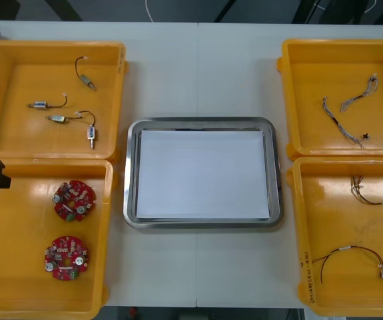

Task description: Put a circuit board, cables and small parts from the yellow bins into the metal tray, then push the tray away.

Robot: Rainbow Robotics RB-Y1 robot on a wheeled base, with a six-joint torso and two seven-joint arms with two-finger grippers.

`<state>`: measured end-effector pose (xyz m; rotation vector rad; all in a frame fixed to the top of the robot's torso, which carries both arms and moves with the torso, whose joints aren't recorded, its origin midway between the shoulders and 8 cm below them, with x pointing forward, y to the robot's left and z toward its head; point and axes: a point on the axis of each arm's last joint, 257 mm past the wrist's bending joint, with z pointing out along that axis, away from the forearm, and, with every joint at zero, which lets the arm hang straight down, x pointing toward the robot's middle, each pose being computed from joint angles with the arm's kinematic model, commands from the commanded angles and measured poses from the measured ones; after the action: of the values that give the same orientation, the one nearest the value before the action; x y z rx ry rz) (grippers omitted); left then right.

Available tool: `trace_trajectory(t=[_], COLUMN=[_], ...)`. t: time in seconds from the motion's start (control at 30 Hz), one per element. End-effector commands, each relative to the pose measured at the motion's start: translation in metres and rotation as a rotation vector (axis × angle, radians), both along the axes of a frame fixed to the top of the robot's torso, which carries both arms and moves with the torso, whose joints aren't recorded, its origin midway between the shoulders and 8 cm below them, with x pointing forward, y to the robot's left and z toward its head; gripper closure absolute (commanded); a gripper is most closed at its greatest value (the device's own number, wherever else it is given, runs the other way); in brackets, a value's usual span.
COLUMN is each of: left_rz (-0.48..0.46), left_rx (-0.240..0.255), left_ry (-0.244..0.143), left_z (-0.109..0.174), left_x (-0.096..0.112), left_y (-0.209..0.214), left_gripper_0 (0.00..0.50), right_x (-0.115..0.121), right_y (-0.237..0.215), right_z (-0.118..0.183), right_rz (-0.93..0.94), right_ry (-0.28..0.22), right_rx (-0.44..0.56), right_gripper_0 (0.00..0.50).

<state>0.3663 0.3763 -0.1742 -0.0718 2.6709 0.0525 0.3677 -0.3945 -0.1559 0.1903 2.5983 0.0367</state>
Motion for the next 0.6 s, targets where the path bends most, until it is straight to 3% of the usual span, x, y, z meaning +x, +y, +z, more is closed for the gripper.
trace_trajectory(t=[0.03, 0.43, 0.6], left_rz=[-0.067, -0.096, -0.104], left_rx=[0.029, 0.032, 0.038], left_ry=[0.041, 0.025, 0.047], left_z=[-0.013, -0.008, -0.017], left_x=[-0.013, -0.015, -0.031], left_y=[-0.003, -0.012, -0.014], left_gripper_0=[0.000, 0.000, 0.000], right_x=[0.005, 0.009, 0.013], right_y=[-0.010, -0.013, -0.015], right_z=[0.017, 0.013, 0.010], right_rz=[0.043, -0.040, -0.105], right_ry=[-0.023, -0.040, -0.061], right_rx=[-0.081, -0.058, -0.022], right_gripper_0=[0.019, 0.018, 0.018])
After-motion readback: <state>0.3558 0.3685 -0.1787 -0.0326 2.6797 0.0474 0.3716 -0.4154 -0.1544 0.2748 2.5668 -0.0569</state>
